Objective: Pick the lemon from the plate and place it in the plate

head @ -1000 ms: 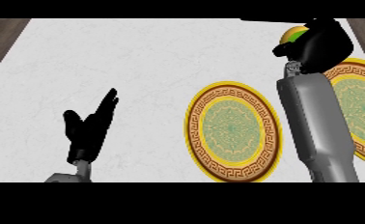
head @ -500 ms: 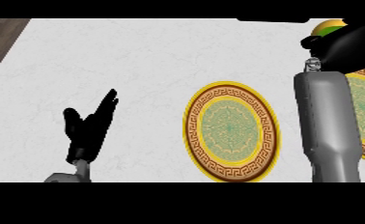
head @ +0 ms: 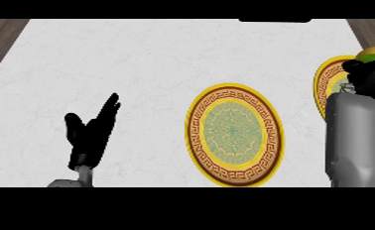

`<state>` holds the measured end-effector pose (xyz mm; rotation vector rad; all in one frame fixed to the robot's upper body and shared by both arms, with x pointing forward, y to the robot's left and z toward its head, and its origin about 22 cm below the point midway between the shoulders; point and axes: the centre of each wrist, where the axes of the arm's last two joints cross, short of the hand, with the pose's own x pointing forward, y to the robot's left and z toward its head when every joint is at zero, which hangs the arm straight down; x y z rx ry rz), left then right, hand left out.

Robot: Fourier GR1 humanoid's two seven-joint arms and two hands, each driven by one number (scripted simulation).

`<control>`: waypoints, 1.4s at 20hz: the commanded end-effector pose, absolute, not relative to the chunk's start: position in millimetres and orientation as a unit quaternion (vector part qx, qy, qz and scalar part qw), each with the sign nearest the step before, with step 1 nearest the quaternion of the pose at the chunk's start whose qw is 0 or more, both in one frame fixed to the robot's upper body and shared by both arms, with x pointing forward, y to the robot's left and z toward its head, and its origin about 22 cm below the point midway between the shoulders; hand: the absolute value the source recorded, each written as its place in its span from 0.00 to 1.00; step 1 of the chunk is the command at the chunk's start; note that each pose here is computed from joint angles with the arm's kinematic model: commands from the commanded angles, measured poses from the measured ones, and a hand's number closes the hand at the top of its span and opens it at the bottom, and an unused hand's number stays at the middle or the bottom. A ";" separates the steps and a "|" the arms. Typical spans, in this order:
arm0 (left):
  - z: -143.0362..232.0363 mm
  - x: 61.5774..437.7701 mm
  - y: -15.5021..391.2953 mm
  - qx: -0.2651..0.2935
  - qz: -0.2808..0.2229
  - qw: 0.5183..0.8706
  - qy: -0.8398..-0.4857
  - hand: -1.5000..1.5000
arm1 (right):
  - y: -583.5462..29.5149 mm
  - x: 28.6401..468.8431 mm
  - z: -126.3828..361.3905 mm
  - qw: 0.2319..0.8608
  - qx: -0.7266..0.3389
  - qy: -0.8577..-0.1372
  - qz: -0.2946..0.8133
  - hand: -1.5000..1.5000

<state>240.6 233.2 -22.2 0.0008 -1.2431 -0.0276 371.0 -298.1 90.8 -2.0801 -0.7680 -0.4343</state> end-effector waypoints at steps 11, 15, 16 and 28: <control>-23.9 232.7 248.0 0.008 -0.005 0.829 -0.560 0.50 | -410.0 318.3 41.6 0.414 -0.814 -0.268 -0.307 1.00; -30.1 240.9 232.8 0.000 -0.001 0.828 -0.561 0.50 | -412.7 330.1 16.8 0.582 -0.738 -0.161 -0.300 0.00; -25.9 239.5 239.3 -0.004 -0.008 0.828 -0.561 0.50 | -418.5 335.4 22.4 0.590 -0.727 -0.174 -0.304 0.00; -28.4 232.8 237.7 -0.002 -0.006 0.829 -0.559 0.50 | -432.7 313.2 8.5 0.470 -0.727 -0.343 -0.364 0.00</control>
